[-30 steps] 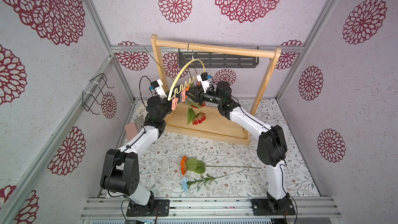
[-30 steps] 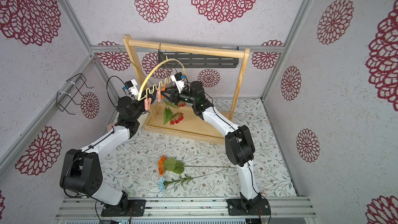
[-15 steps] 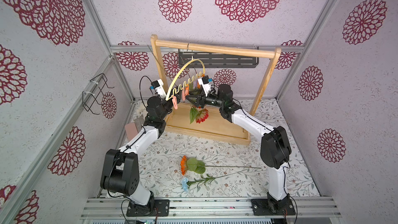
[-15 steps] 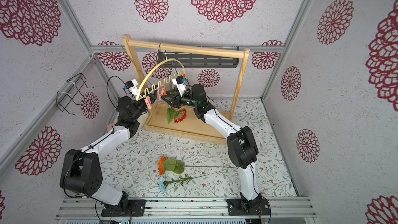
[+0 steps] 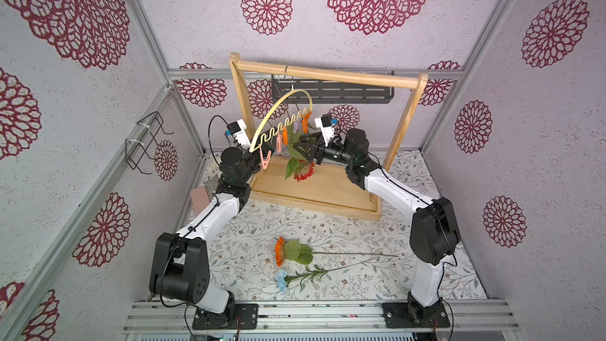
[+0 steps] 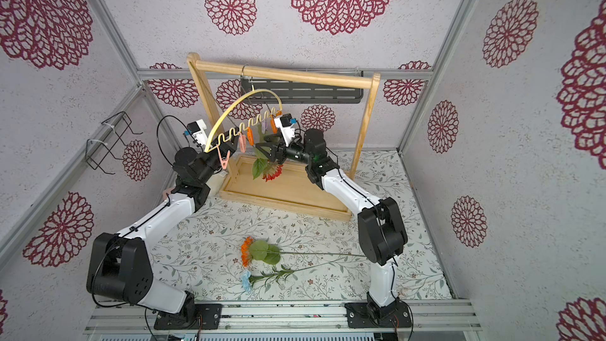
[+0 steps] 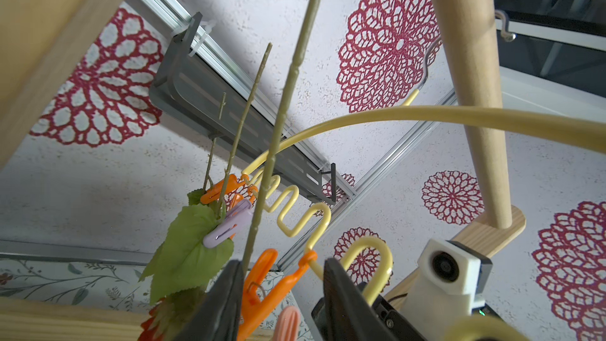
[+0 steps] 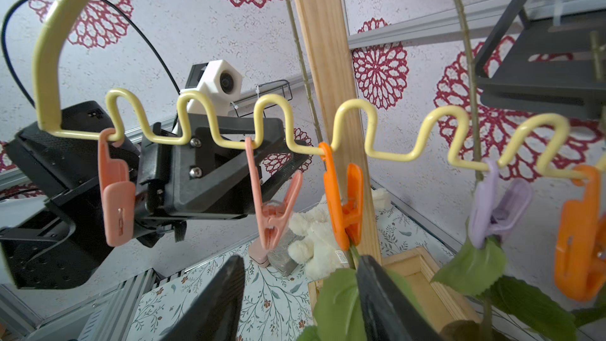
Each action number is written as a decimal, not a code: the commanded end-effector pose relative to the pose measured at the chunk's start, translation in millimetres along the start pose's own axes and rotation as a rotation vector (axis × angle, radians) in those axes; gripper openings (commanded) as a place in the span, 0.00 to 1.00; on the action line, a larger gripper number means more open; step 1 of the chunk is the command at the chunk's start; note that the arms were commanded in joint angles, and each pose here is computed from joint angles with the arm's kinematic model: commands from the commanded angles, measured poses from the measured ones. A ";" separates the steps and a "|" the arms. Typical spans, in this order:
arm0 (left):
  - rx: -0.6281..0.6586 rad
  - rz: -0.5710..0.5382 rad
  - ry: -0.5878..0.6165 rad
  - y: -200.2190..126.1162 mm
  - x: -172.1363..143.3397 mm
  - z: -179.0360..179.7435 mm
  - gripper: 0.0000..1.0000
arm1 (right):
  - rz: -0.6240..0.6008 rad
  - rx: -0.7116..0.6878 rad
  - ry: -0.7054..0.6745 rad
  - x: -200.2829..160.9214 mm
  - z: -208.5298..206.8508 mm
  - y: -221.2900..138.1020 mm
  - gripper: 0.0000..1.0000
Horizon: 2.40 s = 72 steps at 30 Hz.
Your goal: Dry the flowers on a clothes hanger
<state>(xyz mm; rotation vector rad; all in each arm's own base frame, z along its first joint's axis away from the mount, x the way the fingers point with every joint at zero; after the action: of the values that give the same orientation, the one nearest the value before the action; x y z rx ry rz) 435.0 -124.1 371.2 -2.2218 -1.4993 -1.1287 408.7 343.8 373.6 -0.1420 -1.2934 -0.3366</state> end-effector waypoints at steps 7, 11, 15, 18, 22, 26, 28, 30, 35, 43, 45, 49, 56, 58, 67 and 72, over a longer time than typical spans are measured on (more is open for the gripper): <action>0.035 -0.018 0.056 -22.8 12.6 -0.9 0.57 | -0.033 -0.030 -0.138 22.3 24.0 -39.2 0.59; 0.055 -0.004 0.080 -35.2 14.0 -0.8 0.65 | 0.032 -0.032 -0.196 0.2 31.0 -54.5 0.59; 0.118 0.014 0.132 -53.2 15.6 1.8 0.70 | 0.069 0.107 -0.444 -30.3 62.7 -80.9 0.60; 0.178 0.028 0.151 -69.3 15.3 8.5 0.73 | 0.144 0.195 -0.558 -61.4 79.6 -100.2 0.62; 0.303 0.037 0.160 -96.7 13.6 28.1 0.77 | 0.337 0.282 -0.639 -107.2 89.6 -123.1 0.62; 0.500 0.089 0.229 -125.5 10.2 49.4 0.81 | 0.616 0.369 -0.709 -164.3 97.4 -150.2 0.62; 0.669 0.139 0.292 -142.1 8.3 67.5 0.82 | 0.796 0.398 -0.710 -191.6 99.9 -161.2 0.62; 0.820 0.152 0.335 -159.1 9.3 83.5 0.86 | 0.962 0.444 -0.688 -217.2 104.2 -177.4 0.62; 0.923 0.136 0.332 -181.9 7.4 97.5 0.97 | 1.193 0.403 -0.641 -253.1 99.5 -217.9 0.63; 1.030 0.092 0.223 -202.1 5.7 115.5 1.00 | 1.221 0.351 -0.513 -285.8 95.3 -214.8 0.58; 1.029 0.095 0.224 -202.0 5.8 115.2 1.00 | 1.225 0.320 -0.501 -295.5 91.6 -210.5 0.56; 1.042 0.092 0.239 -205.0 8.9 113.1 0.99 | 1.233 0.293 -0.458 -312.7 85.5 -208.4 0.52; 1.090 0.077 0.243 -218.1 5.5 117.1 0.98 | 1.259 0.261 -0.466 -337.2 75.8 -215.0 0.41; 1.082 0.067 0.247 -219.7 5.7 115.7 0.98 | 1.255 0.253 -0.472 -339.2 74.0 -214.4 0.38; 1.015 0.033 0.353 -223.4 16.0 99.2 0.97 | 1.239 0.245 -0.501 -336.0 73.7 -214.1 0.13; 1.030 -0.009 0.493 -233.4 30.5 88.0 0.97 | 1.082 0.221 -0.498 -312.9 80.7 -202.7 0.03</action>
<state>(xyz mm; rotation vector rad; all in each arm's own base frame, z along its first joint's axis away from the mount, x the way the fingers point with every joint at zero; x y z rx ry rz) 283.5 44.3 266.0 -1.2438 -1.3866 -0.5100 194.8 222.9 58.2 -0.7778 -1.4950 0.9112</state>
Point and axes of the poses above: each gripper's point midway between its finger pads, its own y axis out along the fingers, its own z axis along the line the jaws close on, x = y × z, the point moved 4 cm from there along -y, back along the fingers, and after that the axes turned 2 degrees about y, right-handed, at the moved point
